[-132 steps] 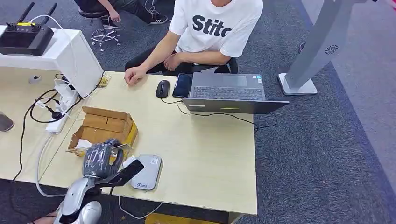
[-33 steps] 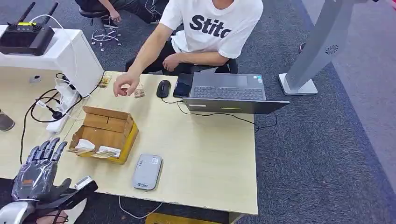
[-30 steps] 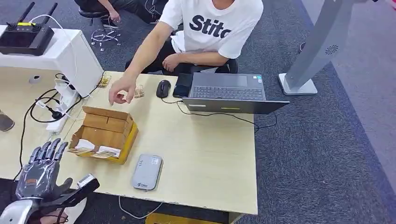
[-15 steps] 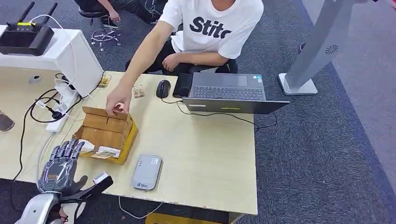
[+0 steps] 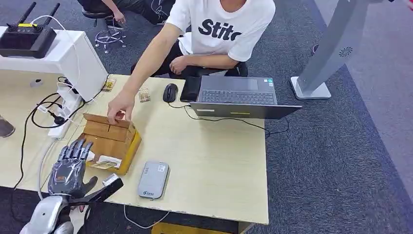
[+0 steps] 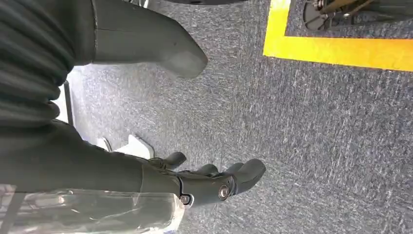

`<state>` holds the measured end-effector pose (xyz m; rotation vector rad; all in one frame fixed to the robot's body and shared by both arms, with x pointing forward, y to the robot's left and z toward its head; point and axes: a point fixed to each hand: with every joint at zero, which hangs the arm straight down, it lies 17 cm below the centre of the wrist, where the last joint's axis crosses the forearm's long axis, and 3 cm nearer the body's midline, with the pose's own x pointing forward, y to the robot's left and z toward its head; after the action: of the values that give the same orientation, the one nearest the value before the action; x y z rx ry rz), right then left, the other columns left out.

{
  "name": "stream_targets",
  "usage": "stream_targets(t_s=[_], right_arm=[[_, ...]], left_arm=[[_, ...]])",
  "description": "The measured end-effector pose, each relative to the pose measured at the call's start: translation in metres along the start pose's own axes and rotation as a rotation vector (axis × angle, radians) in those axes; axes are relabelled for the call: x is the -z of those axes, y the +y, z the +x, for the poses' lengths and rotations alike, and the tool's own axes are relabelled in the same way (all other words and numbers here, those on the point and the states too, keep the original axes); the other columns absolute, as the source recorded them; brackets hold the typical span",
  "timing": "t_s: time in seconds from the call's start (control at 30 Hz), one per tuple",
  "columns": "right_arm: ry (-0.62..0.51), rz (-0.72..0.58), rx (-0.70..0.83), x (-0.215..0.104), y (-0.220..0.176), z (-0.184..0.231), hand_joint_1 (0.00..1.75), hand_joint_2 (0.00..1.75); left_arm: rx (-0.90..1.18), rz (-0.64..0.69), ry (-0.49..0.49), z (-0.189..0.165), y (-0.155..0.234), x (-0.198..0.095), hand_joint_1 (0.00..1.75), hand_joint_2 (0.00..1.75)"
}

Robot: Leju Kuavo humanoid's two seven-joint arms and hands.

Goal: Pass the card to the sensor for recognition and then transmit it.

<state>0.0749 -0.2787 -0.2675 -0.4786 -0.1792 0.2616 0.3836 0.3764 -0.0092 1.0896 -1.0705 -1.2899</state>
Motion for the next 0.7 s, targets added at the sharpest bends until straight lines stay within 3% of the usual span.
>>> stream_targets(t_s=[0.3, 0.37, 0.4, 0.43, 0.57, 0.7], right_arm=[[-0.003, 0.005, -0.015, 0.0, 0.001, 0.0, 0.0, 1.75], [-0.003, 0.005, -0.016, 0.0, 0.001, 0.0, 0.0, 1.75], [-0.003, 0.005, -0.016, 0.0, 0.001, 0.0, 0.0, 1.75], [-0.004, 0.005, -0.016, 0.0, 0.001, 0.001, 0.0, 1.75], [-0.008, 0.008, -0.017, 0.0, 0.001, 0.001, 0.0, 1.75], [-0.008, 0.007, -0.017, 0.0, 0.001, 0.002, 0.0, 1.75]], left_arm=[[-0.001, -0.006, -0.015, 0.006, -0.005, 0.005, 0.0, 1.75], [0.0, -0.012, -0.018, 0.007, -0.007, 0.005, 0.23, 1.75], [-0.002, -0.014, -0.019, 0.008, -0.009, 0.005, 0.23, 1.75], [-0.003, -0.018, -0.02, 0.008, -0.01, 0.005, 1.4, 1.75], [-0.015, -0.028, -0.029, 0.012, -0.015, 0.005, 1.66, 1.75], [-0.021, -0.041, -0.037, 0.013, -0.02, 0.004, 1.68, 1.75]])
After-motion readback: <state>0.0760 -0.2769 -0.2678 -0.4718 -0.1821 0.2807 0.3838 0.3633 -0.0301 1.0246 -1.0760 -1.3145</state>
